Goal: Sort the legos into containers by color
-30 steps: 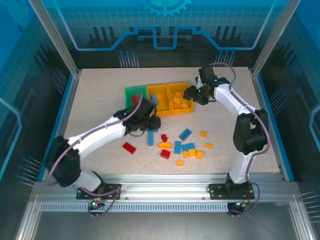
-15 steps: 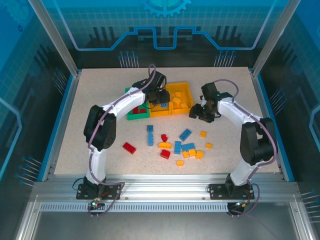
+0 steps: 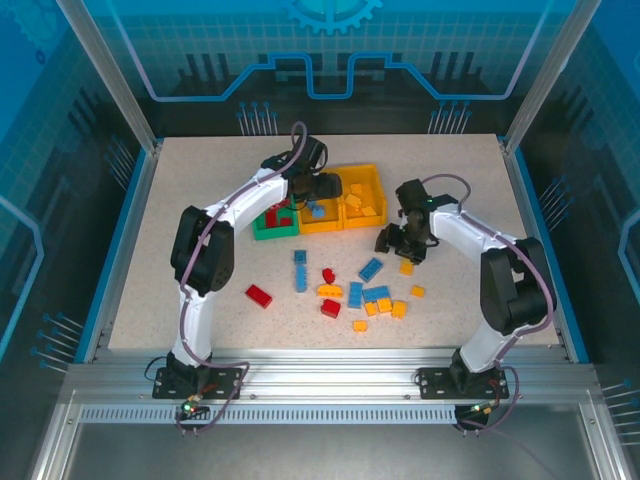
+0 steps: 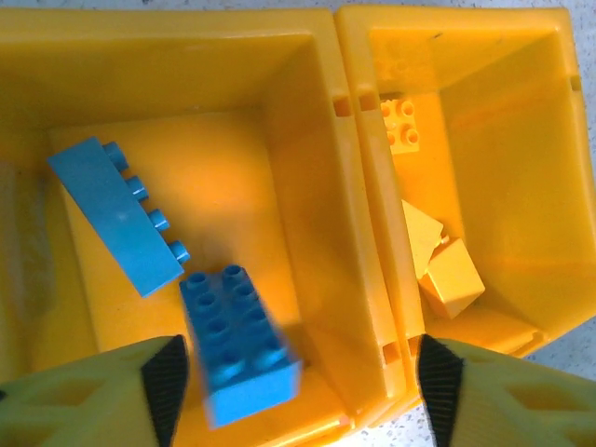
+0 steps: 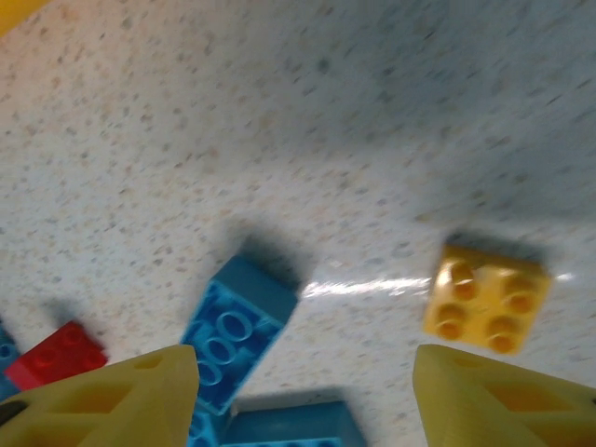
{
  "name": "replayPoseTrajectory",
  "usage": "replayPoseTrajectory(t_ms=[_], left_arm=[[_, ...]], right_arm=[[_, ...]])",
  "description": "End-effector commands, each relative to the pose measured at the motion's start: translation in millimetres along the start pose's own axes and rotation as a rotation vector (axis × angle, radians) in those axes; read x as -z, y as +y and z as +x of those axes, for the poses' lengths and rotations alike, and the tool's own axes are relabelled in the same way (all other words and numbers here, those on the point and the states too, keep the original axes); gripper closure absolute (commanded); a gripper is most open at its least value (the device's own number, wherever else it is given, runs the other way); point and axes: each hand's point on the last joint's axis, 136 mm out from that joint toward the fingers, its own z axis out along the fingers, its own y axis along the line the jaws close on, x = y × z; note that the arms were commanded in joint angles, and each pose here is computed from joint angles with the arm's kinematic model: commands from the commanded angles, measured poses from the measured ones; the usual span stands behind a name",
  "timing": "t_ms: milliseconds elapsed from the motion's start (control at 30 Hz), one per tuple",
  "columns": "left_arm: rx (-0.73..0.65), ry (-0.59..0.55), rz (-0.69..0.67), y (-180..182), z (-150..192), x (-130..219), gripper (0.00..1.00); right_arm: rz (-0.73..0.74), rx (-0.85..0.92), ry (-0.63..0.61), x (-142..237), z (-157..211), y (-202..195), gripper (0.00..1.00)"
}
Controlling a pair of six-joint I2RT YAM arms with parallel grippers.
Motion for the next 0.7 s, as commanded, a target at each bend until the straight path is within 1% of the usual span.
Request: replayPoseTrajectory(t_ms=[0,33,67,167,267,333,500,567,667], left_arm=[[0.007,-0.062,0.042,-11,-13,36,0.13],[0.004,-0.074,0.046,-12,-13,44,0.09],[0.002,-0.094,0.049,-12,-15,54,0.02],[-0.012,-0.142,0.062,-10,-13,80,0.01],[-0.027,-0.152,0.055,-3,-2,96,0.01],[-0.030,-0.139,0.036,8,12,101,0.01],[-0.013,-0.118,-0.063,46,48,103,0.01],[-0.011,-0.109,-0.086,56,58,105,0.01],[-0.010,-0.102,-0.131,71,69,108,0.01]], right_arm=[[-0.022,-0.066,0.061,-9,12,13,0.34],[-0.020,-0.073,0.069,-12,13,14,0.34],[-0.016,-0.078,0.080,-15,15,14,0.33],[-0.004,-0.078,0.108,-21,21,16,0.33],[0.004,-0.079,0.117,-24,23,20,0.31],[0.005,-0.081,0.122,-28,21,24,0.31],[0.014,-0.075,0.150,-41,20,36,0.30],[0.023,-0.072,0.164,-46,21,38,0.30],[0.049,-0.069,0.189,-53,25,34,0.32]])
